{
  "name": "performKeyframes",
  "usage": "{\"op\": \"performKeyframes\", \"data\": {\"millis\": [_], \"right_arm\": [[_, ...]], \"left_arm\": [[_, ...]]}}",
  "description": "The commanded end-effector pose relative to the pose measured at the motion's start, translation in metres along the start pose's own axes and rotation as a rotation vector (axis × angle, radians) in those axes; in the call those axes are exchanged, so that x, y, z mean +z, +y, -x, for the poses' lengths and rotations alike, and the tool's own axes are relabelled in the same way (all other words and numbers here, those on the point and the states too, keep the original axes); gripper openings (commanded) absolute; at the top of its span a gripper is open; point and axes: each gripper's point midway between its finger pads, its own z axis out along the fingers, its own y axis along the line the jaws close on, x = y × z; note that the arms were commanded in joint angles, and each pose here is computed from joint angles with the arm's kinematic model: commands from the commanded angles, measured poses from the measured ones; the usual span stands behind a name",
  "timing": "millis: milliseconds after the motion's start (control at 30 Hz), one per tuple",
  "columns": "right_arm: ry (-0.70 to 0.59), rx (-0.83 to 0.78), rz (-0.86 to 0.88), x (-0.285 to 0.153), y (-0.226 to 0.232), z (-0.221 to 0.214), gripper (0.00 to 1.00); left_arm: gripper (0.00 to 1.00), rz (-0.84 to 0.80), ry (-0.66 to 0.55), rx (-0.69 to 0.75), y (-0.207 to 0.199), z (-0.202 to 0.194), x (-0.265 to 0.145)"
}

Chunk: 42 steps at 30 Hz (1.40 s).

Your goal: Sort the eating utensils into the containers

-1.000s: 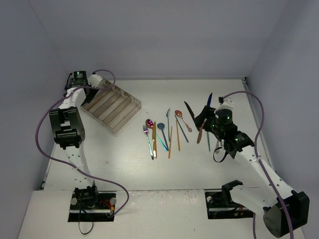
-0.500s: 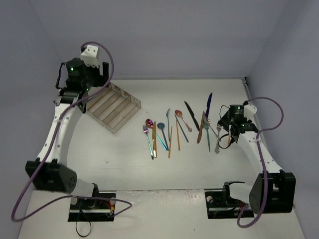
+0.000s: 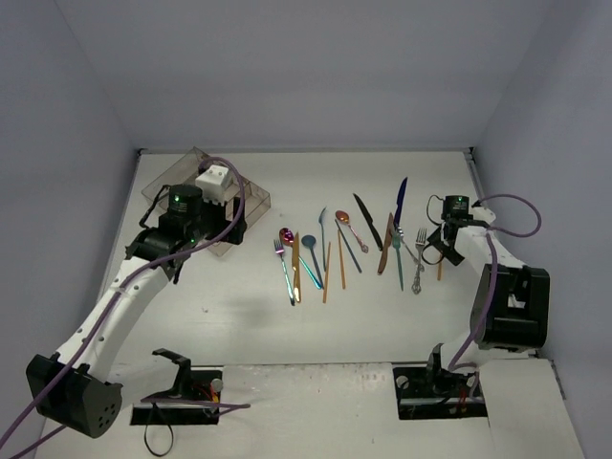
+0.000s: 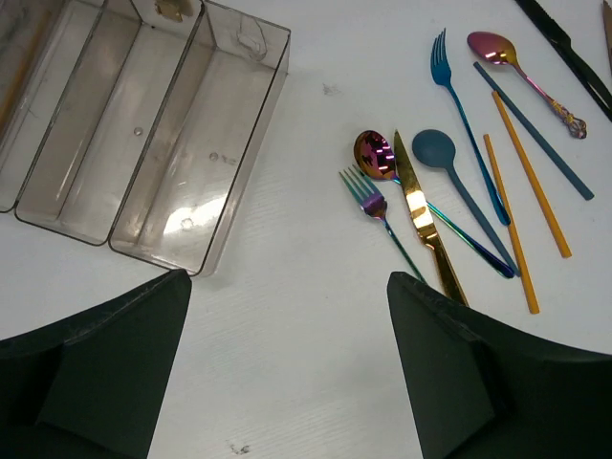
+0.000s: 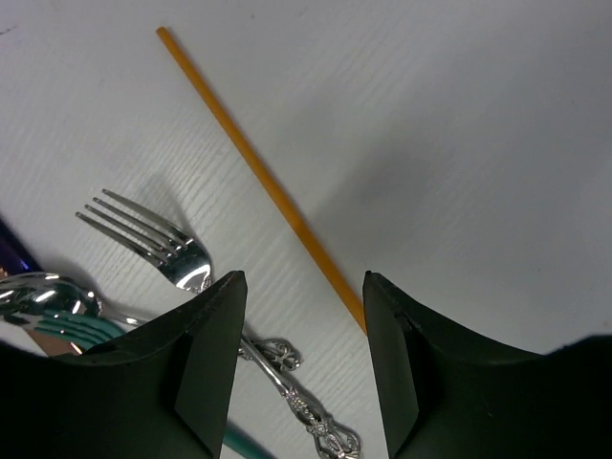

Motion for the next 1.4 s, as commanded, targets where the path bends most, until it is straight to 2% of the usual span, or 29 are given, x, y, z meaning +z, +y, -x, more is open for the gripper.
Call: {"op": "performKeyframes", "data": {"millis": [0,300,433,500,567,700,867,1000,1167,1367], "right_arm": [[-0.033,-0.019,-0.043,0.012,0.004,0.017,0.48],[0.036,-0.087,-0.092,0.041,0.002,0.001,0.42],[0.061,-0.089,-0.096,0.051,-0.002,-0.005,0.3],[0.069,-0.087,-0.1,0.056,-0.005,-0.007,0.22],[0.074,-0.08,-0.104,0.059,-0.008,-0.007,0.18],[0.068,-0.075,-0.09,0.06,-0.007,-0.002,0.02],[-0.003,-0.077,-0.061,0.044,0.001,0.019,0.0],[-0.135,-0.065,0.011,0.003,0.02,0.048,0.0],[-0.273,-0.105,0.275,-0.085,0.079,0.061,0.0],[-0.263,-0.158,0.712,-0.178,0.154,0.009,0.0]], "left_arm": [[0.82,-0.004,-0.111,0.025,-0.009,0.018,-0.016],[0.82,-0.038,-0.122,0.047,-0.02,0.015,-0.023],[0.82,-0.038,-0.115,0.047,-0.02,0.014,-0.023],[0.82,-0.045,-0.108,0.044,-0.021,0.012,-0.021],[0.82,-0.055,-0.1,0.038,-0.023,0.011,-0.019],[0.82,-0.086,-0.071,0.038,-0.028,0.005,-0.014],[0.82,-0.136,-0.04,0.005,-0.039,0.001,-0.007],[0.82,-0.266,-0.022,-0.052,-0.066,0.01,-0.005],[0.82,-0.407,-0.028,-0.061,-0.11,0.033,-0.011],[0.82,-0.549,-0.086,-0.061,-0.172,0.061,-0.01]]}}
